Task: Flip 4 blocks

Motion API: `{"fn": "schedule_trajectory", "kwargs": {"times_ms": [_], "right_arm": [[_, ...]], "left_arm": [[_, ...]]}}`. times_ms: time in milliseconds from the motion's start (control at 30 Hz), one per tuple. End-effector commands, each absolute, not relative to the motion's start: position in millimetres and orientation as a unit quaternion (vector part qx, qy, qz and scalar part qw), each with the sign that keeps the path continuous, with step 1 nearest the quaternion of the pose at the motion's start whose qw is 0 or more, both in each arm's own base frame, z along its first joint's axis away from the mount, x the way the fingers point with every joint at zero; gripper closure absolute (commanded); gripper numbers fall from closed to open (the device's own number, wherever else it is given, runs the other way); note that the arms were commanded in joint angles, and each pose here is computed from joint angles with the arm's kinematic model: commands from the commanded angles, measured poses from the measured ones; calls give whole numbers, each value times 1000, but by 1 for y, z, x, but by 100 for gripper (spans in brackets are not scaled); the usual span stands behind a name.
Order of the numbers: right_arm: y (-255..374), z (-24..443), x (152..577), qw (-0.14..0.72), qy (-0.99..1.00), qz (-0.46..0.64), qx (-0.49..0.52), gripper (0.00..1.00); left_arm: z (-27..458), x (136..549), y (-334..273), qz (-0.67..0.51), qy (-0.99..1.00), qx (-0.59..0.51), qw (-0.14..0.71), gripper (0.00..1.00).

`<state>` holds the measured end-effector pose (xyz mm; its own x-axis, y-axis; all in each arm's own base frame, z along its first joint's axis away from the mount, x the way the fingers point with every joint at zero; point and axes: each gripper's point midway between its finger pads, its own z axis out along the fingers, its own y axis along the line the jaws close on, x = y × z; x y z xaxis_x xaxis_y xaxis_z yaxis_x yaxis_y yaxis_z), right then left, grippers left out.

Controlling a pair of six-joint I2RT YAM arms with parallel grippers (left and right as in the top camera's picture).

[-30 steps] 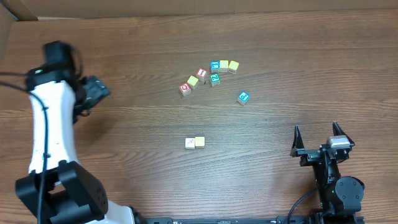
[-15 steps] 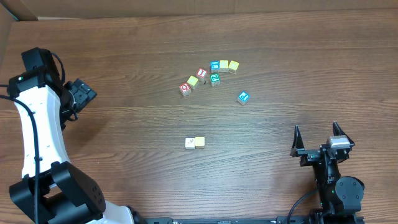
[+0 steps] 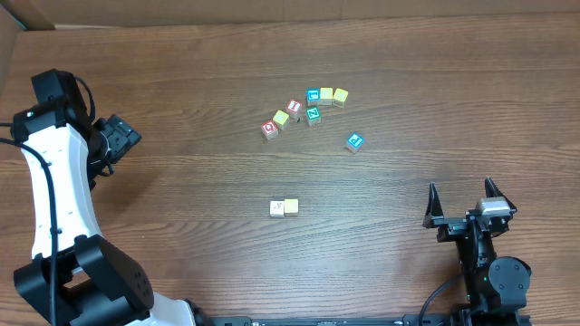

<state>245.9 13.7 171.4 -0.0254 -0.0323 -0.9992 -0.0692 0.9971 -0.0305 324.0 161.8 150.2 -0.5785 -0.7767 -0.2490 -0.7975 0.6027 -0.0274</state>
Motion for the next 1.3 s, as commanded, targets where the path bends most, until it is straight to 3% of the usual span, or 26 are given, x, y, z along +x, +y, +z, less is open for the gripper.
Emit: {"fn": "schedule_trajectory", "kwargs": {"times_ms": [0,700,967,1133,1267], "right_arm": [[13,170,246,699,715,12,-34,0],[8,180,246,714,699,-12,-37,0],[62,199,235,728,663,130,-120,0],[61,217,230,712,676,177,-76,0],[61,257,227,705,683,178,-74,0]], "left_arm": [[155,325,162,40,885,-446,125,1],[155,325,162,40,885,-446,125,0],[155,325,162,40,885,-446,124,1],[155,325,162,40,885,-447,125,0],[155,325,162,40,885,-446,125,0]]}}
